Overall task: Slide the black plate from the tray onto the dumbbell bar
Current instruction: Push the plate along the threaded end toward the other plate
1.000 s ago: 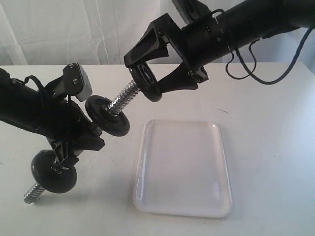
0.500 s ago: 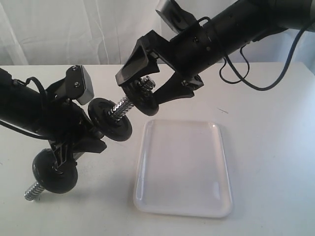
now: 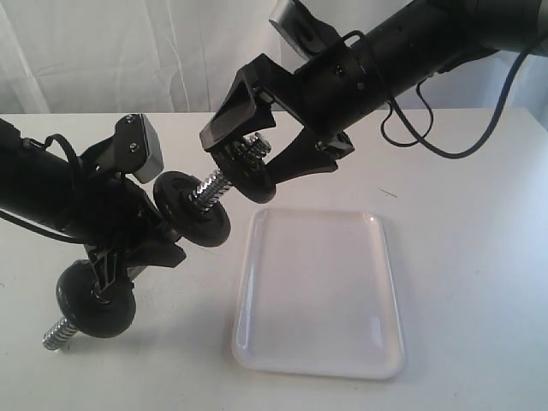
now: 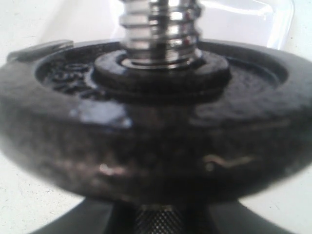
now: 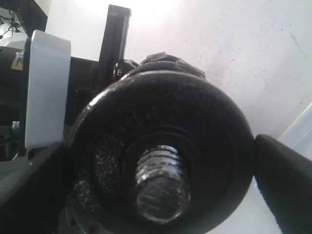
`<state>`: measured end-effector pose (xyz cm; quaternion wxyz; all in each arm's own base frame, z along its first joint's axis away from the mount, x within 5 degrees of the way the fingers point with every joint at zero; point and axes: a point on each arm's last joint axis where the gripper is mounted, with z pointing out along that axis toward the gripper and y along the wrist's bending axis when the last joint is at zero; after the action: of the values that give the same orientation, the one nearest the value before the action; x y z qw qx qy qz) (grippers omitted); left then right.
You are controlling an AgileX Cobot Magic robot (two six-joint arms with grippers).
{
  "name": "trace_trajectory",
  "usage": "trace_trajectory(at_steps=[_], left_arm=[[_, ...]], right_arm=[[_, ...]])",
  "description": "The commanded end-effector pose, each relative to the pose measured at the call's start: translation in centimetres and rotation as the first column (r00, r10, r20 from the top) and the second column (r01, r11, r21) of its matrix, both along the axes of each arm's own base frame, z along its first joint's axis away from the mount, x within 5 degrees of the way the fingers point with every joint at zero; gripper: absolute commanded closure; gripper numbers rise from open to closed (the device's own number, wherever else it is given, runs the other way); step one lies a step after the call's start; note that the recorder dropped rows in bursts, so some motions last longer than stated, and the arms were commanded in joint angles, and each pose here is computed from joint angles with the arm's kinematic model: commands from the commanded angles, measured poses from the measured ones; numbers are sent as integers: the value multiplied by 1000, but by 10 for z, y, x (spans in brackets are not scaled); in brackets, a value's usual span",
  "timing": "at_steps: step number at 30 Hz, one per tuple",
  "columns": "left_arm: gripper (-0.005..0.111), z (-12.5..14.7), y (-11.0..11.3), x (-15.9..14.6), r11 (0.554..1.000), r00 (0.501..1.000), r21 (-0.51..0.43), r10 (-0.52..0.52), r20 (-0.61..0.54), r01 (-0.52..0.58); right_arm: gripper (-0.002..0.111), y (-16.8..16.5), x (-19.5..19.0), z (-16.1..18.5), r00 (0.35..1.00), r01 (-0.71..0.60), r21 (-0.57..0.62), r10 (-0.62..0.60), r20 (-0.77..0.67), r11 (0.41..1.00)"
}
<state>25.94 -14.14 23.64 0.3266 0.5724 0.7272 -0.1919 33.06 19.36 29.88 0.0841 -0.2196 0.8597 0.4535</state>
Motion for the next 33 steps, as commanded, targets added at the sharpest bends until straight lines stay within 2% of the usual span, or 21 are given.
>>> trace_trajectory(at_steps=[1,4,21,23,25,30,33], left_arm=[[107,35,-7,-1,980,997,-185,74,17,-70],[107,35,-7,-1,980,997,-185,74,17,-70],[107,35,-7,-1,980,997,-186,71,14,-67],[107,35,-7,-1,980,997,-186,71,14,-67],[107,35,-7,-1,980,997,-186,71,14,-67],[107,35,-7,-1,980,997,-186,71,14,-67],[107,35,-7,-1,980,997,-186,71,14,-67]], right_arm=[[108,-1,-3,3,1000,-3,-7,3,3,1000],[108,3,-6,0,1000,-20,-46,20,3,999],[106,9,-10,0,997,-64,-44,66,36,997],[99,9,-10,0,997,-67,-44,69,39,997],[87,9,-10,0,997,-67,-44,69,39,997],[47,9,-10,0,997,-69,-44,71,42,997],[37,9,-10,0,997,-69,-44,71,42,997]])
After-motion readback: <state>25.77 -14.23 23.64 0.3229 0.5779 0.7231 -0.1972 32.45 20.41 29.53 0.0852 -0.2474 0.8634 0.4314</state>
